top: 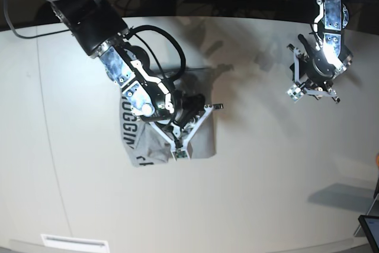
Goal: Fold the T-shirt properly
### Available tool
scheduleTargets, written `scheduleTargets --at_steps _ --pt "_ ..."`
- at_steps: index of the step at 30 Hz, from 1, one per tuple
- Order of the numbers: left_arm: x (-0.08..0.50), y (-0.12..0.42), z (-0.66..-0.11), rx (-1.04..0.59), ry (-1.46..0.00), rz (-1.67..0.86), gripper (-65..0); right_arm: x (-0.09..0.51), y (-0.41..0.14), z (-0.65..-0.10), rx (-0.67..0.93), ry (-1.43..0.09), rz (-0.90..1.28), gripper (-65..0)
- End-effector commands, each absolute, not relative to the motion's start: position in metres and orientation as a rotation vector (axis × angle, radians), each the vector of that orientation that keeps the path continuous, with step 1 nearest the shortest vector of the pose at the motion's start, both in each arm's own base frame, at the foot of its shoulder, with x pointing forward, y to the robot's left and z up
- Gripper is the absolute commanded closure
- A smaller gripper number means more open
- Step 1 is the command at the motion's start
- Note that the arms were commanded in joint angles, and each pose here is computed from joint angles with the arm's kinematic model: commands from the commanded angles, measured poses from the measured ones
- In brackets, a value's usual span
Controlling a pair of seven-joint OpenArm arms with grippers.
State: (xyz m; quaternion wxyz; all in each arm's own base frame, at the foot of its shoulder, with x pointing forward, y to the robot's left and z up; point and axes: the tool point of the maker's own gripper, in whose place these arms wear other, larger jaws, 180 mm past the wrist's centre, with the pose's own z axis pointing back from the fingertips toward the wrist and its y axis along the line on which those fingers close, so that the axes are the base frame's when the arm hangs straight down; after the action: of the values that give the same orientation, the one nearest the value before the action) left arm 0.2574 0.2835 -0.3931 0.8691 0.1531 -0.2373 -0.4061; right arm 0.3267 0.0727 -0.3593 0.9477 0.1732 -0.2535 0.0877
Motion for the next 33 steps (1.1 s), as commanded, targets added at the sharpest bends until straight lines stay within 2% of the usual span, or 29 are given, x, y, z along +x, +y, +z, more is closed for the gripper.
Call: scheduleTargets --at_steps 1,6,12,22,27,33 --pt "0.263 0.288 -0.384 0.344 -0.513 -0.857 -23.3 0.336 0.078 -0.345 0.354 -0.566 0.195 -2.0" --pt "0.262 0.288 -0.385 0.343 -0.51 -0.856 -23.3 0.338 0.083 -0.341 0.249 -0.621 0.26 -2.0" --pt "0.262 0.288 -0.384 0.344 -0.513 -0.857 -23.3 0.342 0.094 -0.326 0.077 -0.77 0.381 -2.0" --pt "0.261 0.288 -0.386 0.341 -0.508 -0.854 -23.3 0.34 0.086 -0.356 -0.138 -0.782 0.515 -2.0" --pt "0.262 0.283 -0.387 0.329 -0.518 -0.845 -23.3 0.349 0.079 -0.344 -0.293 -0.887 0.541 -2.0" --pt "0.263 0.279 -0.389 0.321 -0.524 -0.84 -23.3 0.347 0.083 -0.337 -0.343 -0.94 0.578 -2.0"
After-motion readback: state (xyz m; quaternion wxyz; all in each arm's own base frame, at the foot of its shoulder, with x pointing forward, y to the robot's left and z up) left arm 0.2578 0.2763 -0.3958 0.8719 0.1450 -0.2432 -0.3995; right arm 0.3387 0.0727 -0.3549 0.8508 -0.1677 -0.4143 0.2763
